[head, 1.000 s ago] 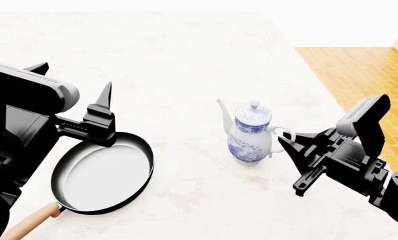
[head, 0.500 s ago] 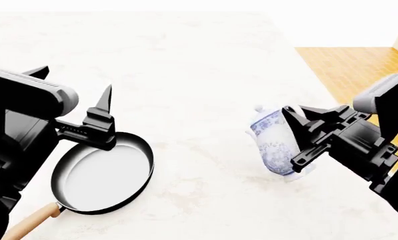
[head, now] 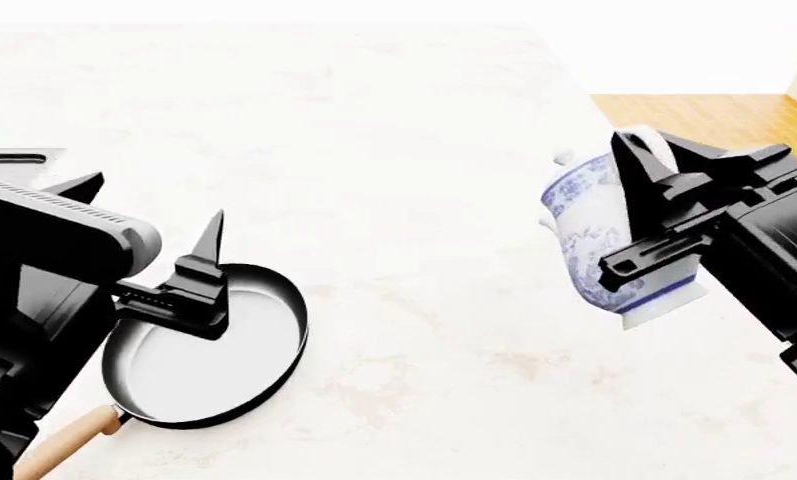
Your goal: Pick the teapot and pot and place them in the sink. Then turn on the water.
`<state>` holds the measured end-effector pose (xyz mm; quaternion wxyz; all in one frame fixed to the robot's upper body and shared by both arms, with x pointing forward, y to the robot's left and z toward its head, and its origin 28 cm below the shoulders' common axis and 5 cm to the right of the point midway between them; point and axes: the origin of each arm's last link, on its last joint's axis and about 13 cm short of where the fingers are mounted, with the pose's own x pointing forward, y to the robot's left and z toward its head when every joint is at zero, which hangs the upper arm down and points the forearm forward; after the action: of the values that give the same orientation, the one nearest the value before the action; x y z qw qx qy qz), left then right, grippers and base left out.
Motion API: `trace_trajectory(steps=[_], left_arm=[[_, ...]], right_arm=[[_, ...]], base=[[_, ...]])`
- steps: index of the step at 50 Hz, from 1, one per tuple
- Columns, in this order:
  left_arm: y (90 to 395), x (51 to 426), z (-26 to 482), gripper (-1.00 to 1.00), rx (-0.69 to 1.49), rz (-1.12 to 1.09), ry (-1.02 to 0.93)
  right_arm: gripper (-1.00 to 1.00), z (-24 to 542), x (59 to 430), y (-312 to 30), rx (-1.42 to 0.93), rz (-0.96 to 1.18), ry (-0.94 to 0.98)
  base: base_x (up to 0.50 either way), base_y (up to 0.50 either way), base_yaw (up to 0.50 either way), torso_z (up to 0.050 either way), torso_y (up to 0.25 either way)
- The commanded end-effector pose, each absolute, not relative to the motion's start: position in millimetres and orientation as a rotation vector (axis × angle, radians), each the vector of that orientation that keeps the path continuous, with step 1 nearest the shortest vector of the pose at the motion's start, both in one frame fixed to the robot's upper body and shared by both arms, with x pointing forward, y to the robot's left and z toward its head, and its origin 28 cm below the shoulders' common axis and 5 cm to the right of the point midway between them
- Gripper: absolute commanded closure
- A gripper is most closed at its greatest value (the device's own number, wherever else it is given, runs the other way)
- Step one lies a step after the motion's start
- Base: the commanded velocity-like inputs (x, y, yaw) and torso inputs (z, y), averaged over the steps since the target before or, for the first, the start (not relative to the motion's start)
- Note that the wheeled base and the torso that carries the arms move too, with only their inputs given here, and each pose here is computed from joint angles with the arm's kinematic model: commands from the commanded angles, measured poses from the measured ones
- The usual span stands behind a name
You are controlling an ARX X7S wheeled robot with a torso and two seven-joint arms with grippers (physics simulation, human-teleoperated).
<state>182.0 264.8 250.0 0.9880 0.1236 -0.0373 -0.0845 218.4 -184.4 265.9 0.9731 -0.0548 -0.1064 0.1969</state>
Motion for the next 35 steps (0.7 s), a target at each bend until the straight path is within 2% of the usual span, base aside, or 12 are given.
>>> trace_trajectory(steps=[1, 10, 25, 35], left_arm=[[273, 173, 243, -1.0, 0.287, -0.193, -0.011], [290, 160, 244, -1.0, 0.297, -0.185, 0.063], [321, 146, 231, -1.0, 0.244, -0.245, 0.256], [332, 139, 230, -1.0, 0.234, -0.256, 0.311]], right_arm=[[1.0, 276, 207, -177, -0.114, 0.31, -0.292], [1.0, 273, 214, -168, -0.12, 0.163, -0.266], [1.0, 263, 216, -161, -0.088, 0.149, -0.17], [1.0, 255, 222, -160, -0.082, 0.132, -0.103]], base=[[0.0, 0.0, 0.0, 0.0, 0.0], [0.0, 0.0, 0.0, 0.0, 0.001], [0.0, 0.0, 0.0, 0.0, 0.001], [0.0, 0.0, 0.0, 0.0, 0.001]])
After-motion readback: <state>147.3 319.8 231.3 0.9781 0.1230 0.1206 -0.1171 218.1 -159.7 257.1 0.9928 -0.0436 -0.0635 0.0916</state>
